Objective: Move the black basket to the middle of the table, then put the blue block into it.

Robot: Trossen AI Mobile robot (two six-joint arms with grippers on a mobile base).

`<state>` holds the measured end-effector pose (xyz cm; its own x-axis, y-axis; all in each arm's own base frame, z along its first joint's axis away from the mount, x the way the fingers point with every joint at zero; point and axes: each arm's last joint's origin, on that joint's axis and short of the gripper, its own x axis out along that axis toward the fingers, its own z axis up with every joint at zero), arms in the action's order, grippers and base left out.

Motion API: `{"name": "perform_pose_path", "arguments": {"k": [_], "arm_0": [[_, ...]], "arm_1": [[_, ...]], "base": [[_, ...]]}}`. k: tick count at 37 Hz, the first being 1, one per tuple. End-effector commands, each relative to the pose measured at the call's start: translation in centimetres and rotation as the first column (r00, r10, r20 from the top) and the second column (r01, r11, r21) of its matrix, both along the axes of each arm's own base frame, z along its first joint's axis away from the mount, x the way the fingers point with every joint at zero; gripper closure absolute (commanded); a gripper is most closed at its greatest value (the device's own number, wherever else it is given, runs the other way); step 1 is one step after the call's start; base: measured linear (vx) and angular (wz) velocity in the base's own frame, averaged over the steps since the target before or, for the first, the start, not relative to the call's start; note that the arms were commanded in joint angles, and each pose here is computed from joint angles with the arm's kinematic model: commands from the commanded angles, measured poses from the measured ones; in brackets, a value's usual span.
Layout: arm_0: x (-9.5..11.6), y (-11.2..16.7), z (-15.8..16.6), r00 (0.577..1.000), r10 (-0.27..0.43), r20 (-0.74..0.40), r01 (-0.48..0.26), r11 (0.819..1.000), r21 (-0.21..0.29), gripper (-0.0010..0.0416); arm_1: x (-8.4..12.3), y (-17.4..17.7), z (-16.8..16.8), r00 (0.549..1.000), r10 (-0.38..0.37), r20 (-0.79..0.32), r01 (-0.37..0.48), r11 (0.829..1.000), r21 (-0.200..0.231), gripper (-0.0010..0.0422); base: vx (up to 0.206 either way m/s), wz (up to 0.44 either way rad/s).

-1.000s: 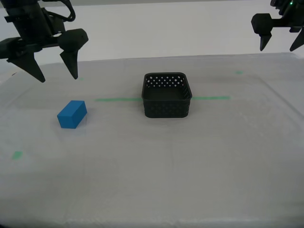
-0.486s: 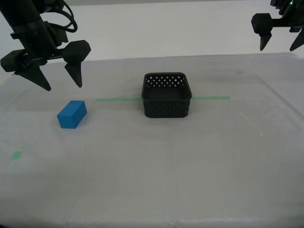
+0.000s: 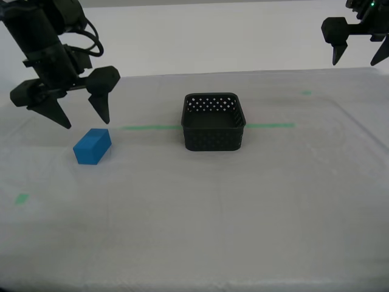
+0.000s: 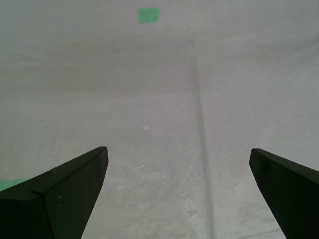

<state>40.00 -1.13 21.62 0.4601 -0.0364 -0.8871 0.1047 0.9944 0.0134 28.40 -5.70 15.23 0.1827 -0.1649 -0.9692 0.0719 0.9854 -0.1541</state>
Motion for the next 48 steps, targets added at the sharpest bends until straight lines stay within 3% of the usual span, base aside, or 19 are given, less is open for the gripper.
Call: {"name": "perform_pose_path", "arguments": {"k": [1, 30, 37, 48], "arm_0": [[0.0, 0.0, 0.1, 1.000, 0.000, 0.003, 0.000, 1.000, 0.001, 0.0007], [0.0, 0.0, 0.1, 1.000, 0.000, 0.004, 0.000, 1.000, 0.001, 0.0007], [0.0, 0.0, 0.1, 1.000, 0.000, 0.004, 0.000, 1.000, 0.001, 0.0007], [0.0, 0.0, 0.1, 1.000, 0.000, 0.004, 0.000, 1.000, 0.001, 0.0007]], "arm_1": [[0.4, -0.1, -1.1, 1.000, -0.006, -0.022, 0.006, 1.000, -0.009, 0.0011], [2.0, -0.3, -4.9, 0.998, -0.056, -0.018, 0.056, 0.998, -0.005, 0.0011], [2.1, -0.1, -4.9, 0.998, -0.067, -0.002, 0.067, 0.997, 0.043, 0.0011], [2.1, 0.1, -4.9, 0.991, -0.131, 0.002, 0.130, 0.990, 0.045, 0.0011]], "base": [[0.000, 0.000], [0.000, 0.000], [0.000, 0.000], [0.000, 0.000]]}}
